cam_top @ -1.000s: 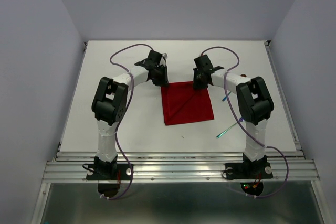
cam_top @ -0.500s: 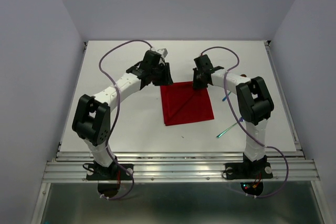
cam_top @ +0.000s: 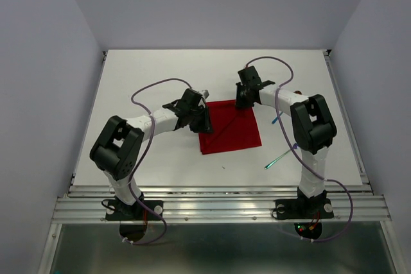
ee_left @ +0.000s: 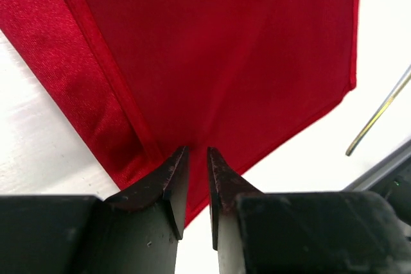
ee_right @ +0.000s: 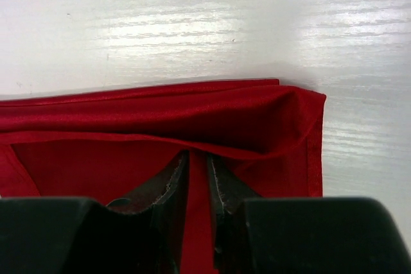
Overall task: Fold the napkin into a case and place the utensils inside
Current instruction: Smooth out the upper triangle-folded napkin at the center of the board.
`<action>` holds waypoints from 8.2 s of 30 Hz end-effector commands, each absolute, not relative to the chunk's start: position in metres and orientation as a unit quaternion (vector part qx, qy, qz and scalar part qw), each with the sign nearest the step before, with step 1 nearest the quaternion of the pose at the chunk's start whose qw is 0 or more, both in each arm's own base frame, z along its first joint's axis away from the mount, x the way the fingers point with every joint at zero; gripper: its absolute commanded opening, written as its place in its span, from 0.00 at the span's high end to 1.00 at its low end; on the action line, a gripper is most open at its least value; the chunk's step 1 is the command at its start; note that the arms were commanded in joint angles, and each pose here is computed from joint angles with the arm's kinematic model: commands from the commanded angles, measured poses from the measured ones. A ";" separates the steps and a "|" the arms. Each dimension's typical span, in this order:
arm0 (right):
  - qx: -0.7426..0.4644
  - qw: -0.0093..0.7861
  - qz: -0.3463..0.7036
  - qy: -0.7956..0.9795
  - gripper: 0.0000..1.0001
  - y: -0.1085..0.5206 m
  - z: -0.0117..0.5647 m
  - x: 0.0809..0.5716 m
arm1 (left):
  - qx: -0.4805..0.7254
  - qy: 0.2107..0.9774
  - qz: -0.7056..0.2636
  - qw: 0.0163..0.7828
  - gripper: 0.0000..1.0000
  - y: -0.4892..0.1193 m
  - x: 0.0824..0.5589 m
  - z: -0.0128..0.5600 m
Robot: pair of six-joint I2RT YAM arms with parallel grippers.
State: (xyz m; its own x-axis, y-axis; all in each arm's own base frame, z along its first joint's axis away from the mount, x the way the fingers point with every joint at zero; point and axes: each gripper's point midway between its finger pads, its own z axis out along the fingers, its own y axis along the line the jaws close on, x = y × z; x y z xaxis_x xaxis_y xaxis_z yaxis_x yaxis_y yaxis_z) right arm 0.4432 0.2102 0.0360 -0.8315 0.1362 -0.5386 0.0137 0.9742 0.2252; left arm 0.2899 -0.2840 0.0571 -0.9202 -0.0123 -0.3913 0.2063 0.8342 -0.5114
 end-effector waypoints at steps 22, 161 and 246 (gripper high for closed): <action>0.083 0.343 0.063 0.934 0.89 0.158 0.071 0.449 | 0.058 0.945 -0.238 0.217 0.73 -0.275 0.307 0.047; 0.045 0.311 0.230 0.921 0.91 0.248 0.097 0.387 | 0.054 0.946 -0.199 0.251 0.76 -0.267 0.336 0.071; 0.017 0.243 0.336 0.910 0.90 0.340 0.083 0.301 | 0.021 0.941 -0.257 0.218 1.00 -0.269 0.395 0.039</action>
State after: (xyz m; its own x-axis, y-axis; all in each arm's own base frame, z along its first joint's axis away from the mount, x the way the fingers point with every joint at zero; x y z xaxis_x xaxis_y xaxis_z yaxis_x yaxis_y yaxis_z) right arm 0.3017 0.3178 0.0544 -0.9011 0.1843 -0.3925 -0.0724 0.8285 0.5552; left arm 0.3906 -0.2626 0.0438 -0.9020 -0.1010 -0.4198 0.1215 0.8736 -0.4712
